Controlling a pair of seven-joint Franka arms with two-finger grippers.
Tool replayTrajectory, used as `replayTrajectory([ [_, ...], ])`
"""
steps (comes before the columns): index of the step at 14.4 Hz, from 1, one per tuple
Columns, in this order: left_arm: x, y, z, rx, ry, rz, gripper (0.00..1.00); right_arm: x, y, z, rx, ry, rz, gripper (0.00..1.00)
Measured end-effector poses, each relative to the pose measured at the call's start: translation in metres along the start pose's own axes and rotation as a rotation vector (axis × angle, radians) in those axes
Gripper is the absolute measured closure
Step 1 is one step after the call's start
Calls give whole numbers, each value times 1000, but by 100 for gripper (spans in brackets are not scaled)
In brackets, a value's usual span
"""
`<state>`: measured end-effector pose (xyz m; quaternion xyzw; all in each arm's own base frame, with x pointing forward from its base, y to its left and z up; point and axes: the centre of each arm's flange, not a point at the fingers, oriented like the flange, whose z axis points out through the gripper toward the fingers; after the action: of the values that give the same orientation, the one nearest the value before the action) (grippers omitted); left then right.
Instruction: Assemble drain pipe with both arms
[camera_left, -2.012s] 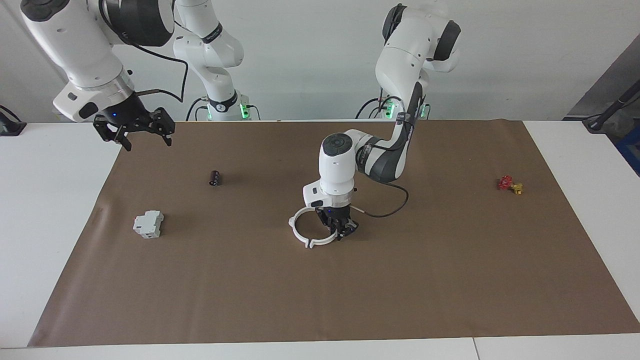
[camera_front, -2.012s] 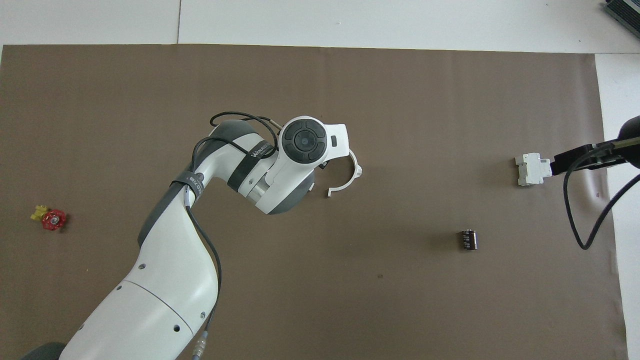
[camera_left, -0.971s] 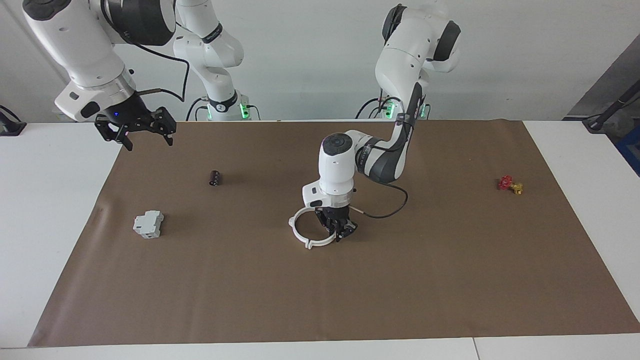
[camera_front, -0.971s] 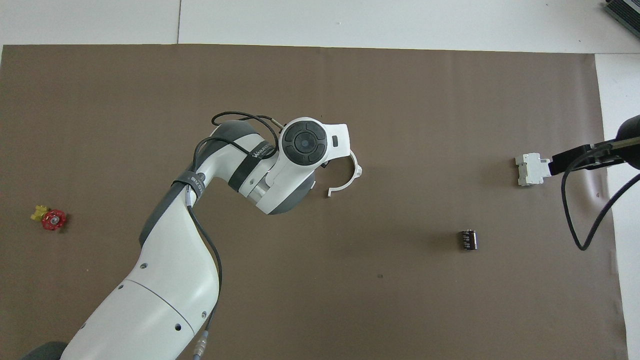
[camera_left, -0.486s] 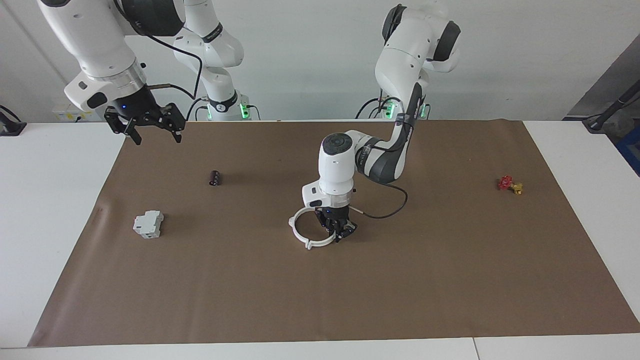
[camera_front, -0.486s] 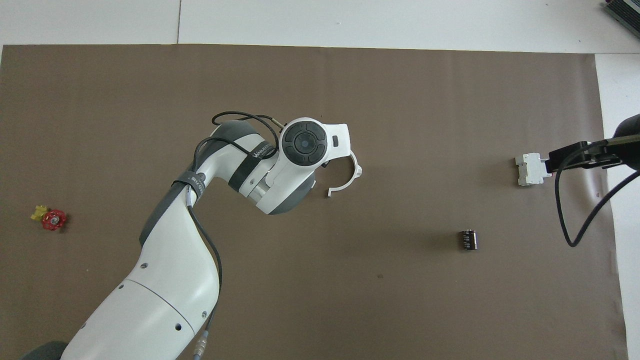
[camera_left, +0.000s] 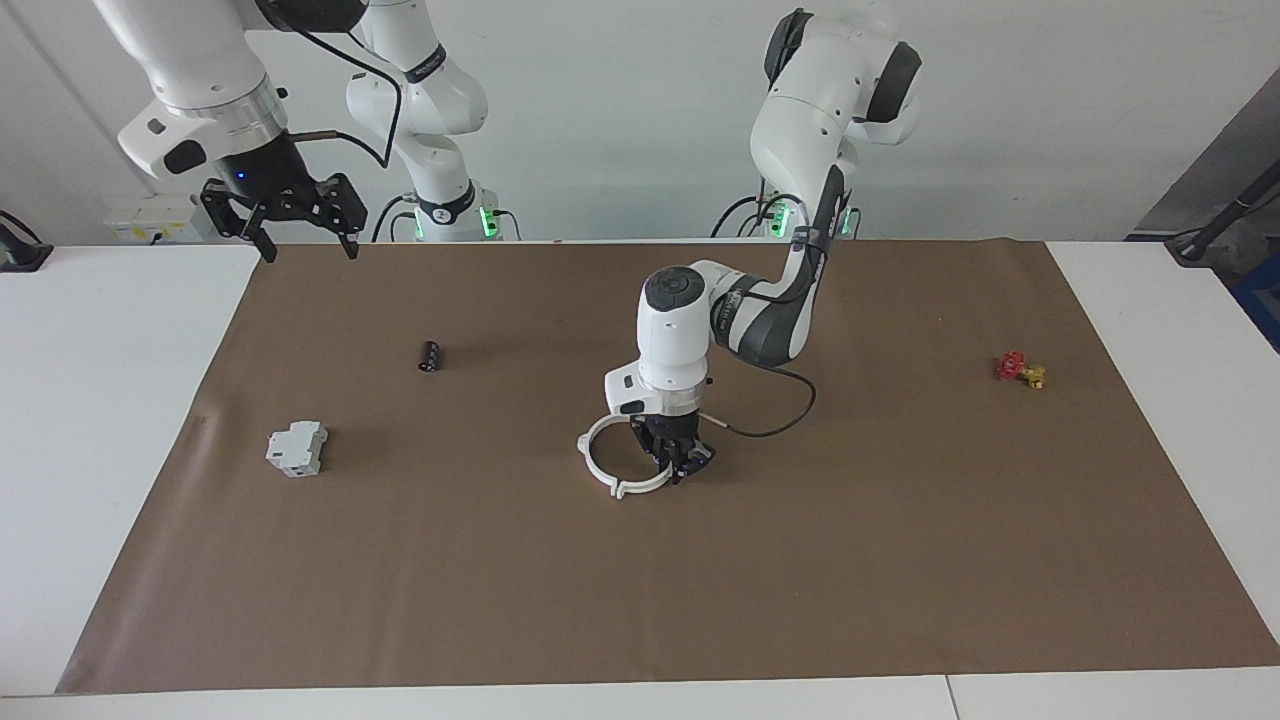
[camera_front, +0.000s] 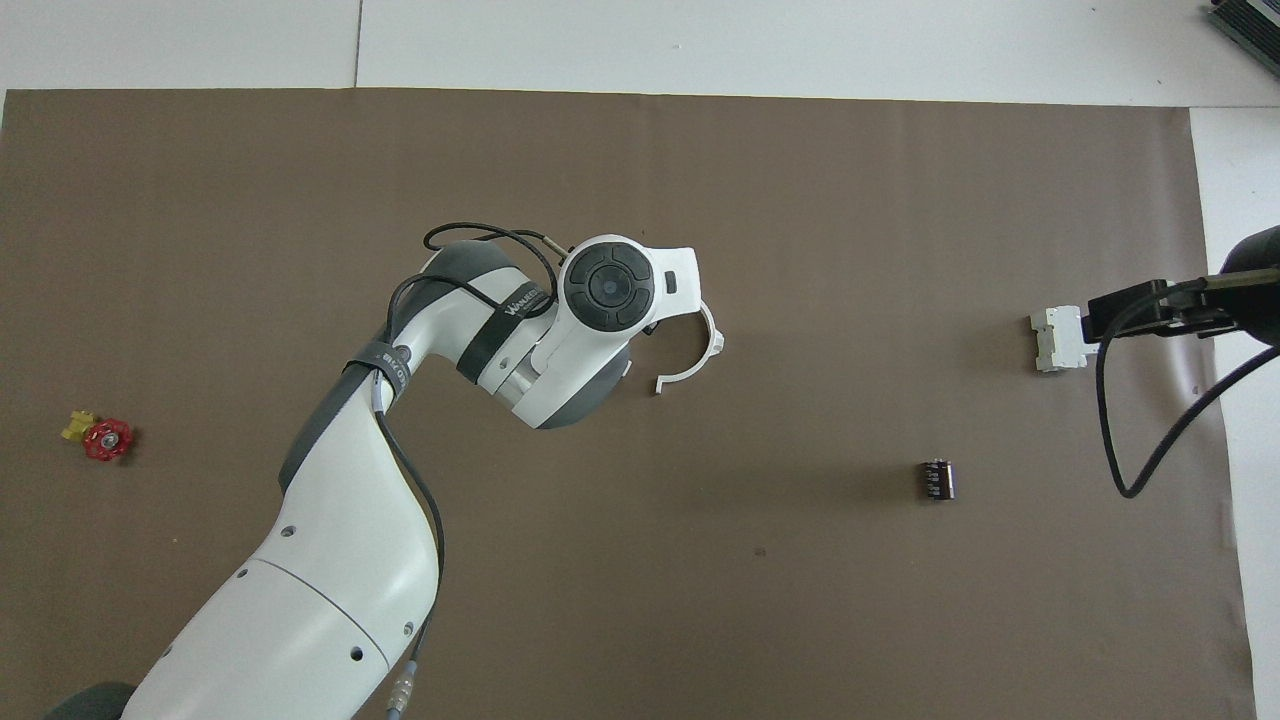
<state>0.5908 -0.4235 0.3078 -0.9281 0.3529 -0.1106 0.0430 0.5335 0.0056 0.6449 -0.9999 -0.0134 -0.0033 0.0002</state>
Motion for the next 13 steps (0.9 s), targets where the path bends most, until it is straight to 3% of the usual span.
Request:
replayTrajectory([
  [13, -2, 1, 1, 1, -21, -7, 80, 0, 0, 1, 1, -3, 0, 0],
])
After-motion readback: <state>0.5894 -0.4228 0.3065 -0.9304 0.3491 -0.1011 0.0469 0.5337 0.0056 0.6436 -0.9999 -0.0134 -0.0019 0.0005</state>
